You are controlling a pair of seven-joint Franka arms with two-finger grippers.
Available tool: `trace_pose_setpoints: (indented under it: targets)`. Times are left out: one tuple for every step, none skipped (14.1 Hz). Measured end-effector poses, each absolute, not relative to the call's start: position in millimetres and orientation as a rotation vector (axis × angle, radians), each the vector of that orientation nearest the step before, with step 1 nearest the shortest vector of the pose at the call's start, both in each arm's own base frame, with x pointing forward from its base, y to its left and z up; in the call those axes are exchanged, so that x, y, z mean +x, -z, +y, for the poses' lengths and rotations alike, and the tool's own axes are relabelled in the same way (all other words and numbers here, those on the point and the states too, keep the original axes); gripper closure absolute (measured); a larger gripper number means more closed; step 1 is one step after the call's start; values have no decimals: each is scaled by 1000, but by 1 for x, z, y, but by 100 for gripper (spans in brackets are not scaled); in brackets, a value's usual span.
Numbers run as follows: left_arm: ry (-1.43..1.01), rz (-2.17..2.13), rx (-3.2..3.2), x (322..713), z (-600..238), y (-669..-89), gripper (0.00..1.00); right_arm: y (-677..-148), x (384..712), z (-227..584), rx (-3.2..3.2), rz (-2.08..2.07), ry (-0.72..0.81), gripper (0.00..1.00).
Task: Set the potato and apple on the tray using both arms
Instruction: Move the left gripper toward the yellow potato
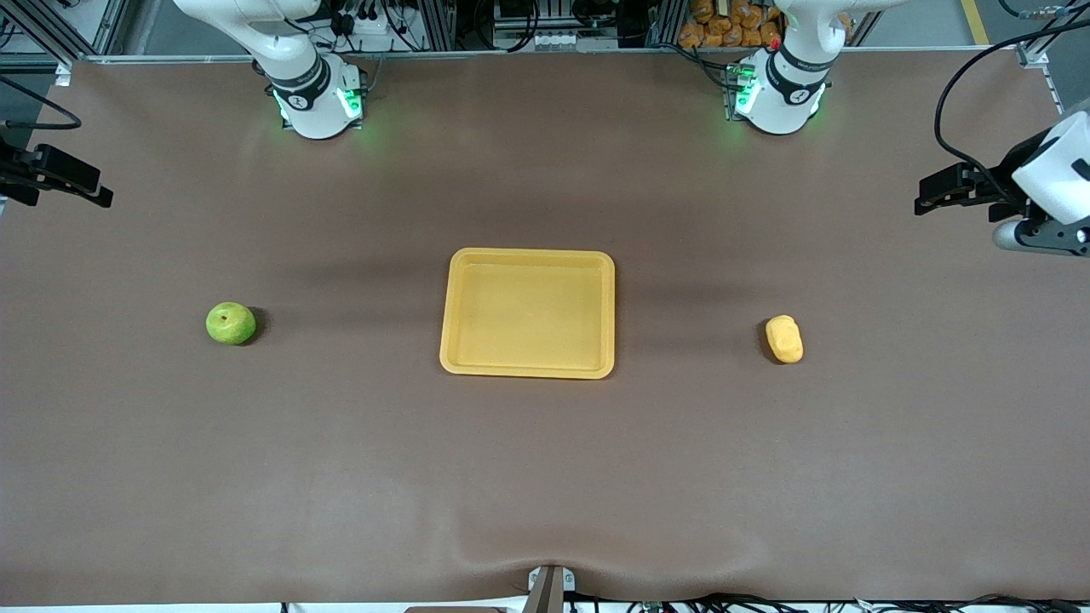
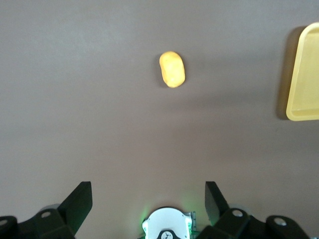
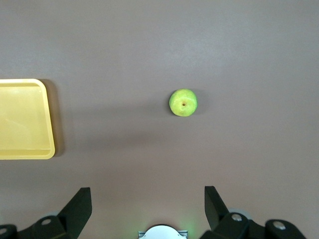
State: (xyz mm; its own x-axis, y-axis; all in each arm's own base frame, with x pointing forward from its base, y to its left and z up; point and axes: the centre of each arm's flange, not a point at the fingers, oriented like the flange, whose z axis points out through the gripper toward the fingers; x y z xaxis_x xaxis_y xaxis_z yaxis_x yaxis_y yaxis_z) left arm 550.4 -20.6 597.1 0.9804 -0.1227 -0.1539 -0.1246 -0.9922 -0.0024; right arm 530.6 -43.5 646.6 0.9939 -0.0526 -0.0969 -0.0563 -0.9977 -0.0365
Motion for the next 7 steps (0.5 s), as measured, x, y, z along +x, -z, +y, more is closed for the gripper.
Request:
trace_pose_setpoints:
  targets:
    - [-261,195,-3114,553,-21,-590,0,-647,531,-44,-3098,86,-148,0]
    - [-284,195,-3113,555,-21,-583,0,-647,531,-44,-3098,87,-147,0]
    - [-308,196,-3112,559,-21,-574,0,-647,531,-45,-3098,88,-145,0]
    - [-334,195,-3112,563,-21,-564,0,-647,531,-46,-3098,90,-142,0]
    - [-358,193,-3111,567,-21,-555,0,-648,531,-46,-3098,92,-138,0]
    - [-375,192,-3110,570,-21,-544,0,-648,531,-46,-3099,93,-136,0]
    - [-373,191,-3111,573,-21,-532,0,-648,531,-46,-3099,93,-135,0]
